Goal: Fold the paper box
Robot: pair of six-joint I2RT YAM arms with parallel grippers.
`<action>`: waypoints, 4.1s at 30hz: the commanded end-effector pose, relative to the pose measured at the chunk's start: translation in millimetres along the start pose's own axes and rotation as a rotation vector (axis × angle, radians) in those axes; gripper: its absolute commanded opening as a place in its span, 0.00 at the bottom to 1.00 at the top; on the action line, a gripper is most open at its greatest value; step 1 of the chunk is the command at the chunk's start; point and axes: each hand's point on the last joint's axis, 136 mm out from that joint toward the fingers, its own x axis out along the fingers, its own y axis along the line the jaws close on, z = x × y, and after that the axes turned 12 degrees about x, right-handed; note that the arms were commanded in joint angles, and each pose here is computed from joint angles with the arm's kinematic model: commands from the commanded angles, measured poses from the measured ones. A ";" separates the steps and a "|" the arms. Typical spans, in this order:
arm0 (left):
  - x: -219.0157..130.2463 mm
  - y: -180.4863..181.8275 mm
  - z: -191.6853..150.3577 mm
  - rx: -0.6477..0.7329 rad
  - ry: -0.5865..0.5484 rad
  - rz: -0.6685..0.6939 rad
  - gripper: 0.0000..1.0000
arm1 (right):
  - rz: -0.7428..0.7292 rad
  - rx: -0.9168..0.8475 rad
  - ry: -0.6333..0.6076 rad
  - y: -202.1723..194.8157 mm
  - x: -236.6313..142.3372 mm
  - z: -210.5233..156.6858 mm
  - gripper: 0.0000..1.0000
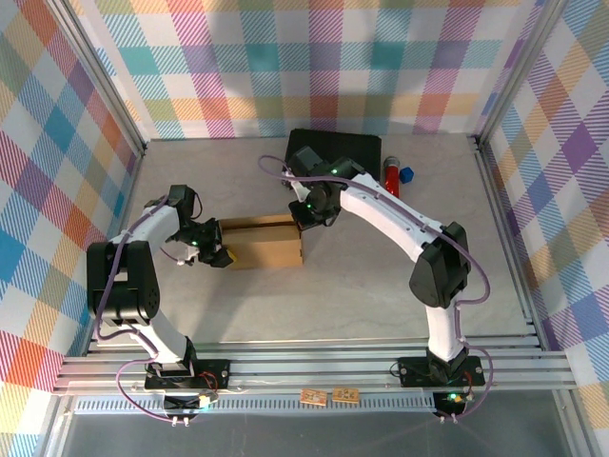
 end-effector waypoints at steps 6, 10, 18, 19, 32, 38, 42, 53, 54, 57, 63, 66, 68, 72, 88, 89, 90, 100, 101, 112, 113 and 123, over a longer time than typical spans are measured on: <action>-4.5 -0.9 1.9 -0.008 -0.001 0.004 0.27 | 0.033 0.045 0.038 6.2 -5.1 -3.5 0.00; -5.5 -0.4 1.4 -0.004 -0.002 0.014 0.24 | 0.039 0.041 0.036 7.0 -6.2 0.0 0.02; -8.1 -0.8 0.5 -0.002 -0.007 0.018 0.19 | 0.052 0.012 0.000 6.4 -10.6 10.9 0.22; -8.0 -0.5 0.6 -0.003 -0.007 0.020 0.19 | 0.054 0.006 -0.003 6.8 -11.2 11.8 0.23; -9.9 -1.6 -0.3 -0.004 -0.009 0.020 0.19 | -0.009 -0.068 -0.027 -1.7 -0.9 22.7 0.24; -9.5 -0.8 0.7 -0.007 -0.011 0.024 0.19 | -0.022 -0.073 -0.020 -4.2 1.5 21.3 0.17; -9.7 -1.4 0.6 -0.007 -0.011 0.023 0.19 | -0.022 -0.068 -0.036 -3.7 -2.5 23.9 0.21; -10.4 -3.5 0.5 -0.005 -0.013 0.020 0.19 | -0.027 -0.073 -0.044 -3.3 -11.9 26.2 0.19; -10.4 -3.5 0.2 -0.004 -0.013 0.020 0.19 | -0.026 -0.072 -0.038 -3.3 -10.2 25.2 0.18; -10.7 -3.7 0.0 -0.005 -0.011 0.019 0.19 | -0.027 -0.067 -0.031 -4.2 -5.7 23.2 0.18; -10.5 -2.2 0.6 -0.008 -0.012 0.021 0.18 | -0.036 -0.070 -0.036 -6.3 -2.3 25.0 0.22; -11.4 -2.4 0.4 -0.008 -0.013 0.021 0.18 | -0.049 -0.084 -0.034 -9.0 0.6 23.2 0.24; -11.9 -2.7 0.0 -0.008 -0.013 0.021 0.19 | -0.050 -0.095 -0.042 -10.2 1.5 22.6 0.24; -12.7 -3.3 0.0 -0.009 -0.016 0.023 0.18 | -0.052 -0.123 -0.057 -12.1 2.6 22.1 0.22; -13.1 -3.4 0.3 0.021 -0.019 0.025 0.18 | -0.023 -0.130 -0.117 -4.2 -12.7 32.8 0.23; -13.4 -3.8 0.1 0.021 -0.019 0.023 0.18 | -0.025 -0.129 -0.110 -5.0 -11.7 31.9 0.22; -13.4 -3.9 0.1 0.020 -0.019 0.024 0.18 | -0.025 -0.128 -0.104 -4.9 -10.8 30.8 0.22; -13.1 -3.2 0.6 0.018 -0.019 0.026 0.18 | -0.021 -0.123 -0.113 -4.8 -15.4 30.2 0.20; -13.1 -3.5 0.4 0.019 -0.019 0.027 0.18 | -0.021 -0.123 -0.113 -4.5 -16.3 29.9 0.20; -14.6 -4.3 -0.3 0.019 -0.020 0.025 0.18 | -0.014 -0.101 -0.107 -4.3 -16.3 27.5 0.00; -15.1 -4.2 -0.8 0.016 -0.020 0.025 0.19 | -0.010 -0.088 -0.112 -3.3 -16.9 28.2 0.00; -22.1 -0.6 -1.5 -0.035 -0.045 0.035 0.23 | -0.027 0.209 -0.143 -6.0 -22.4 31.2 0.00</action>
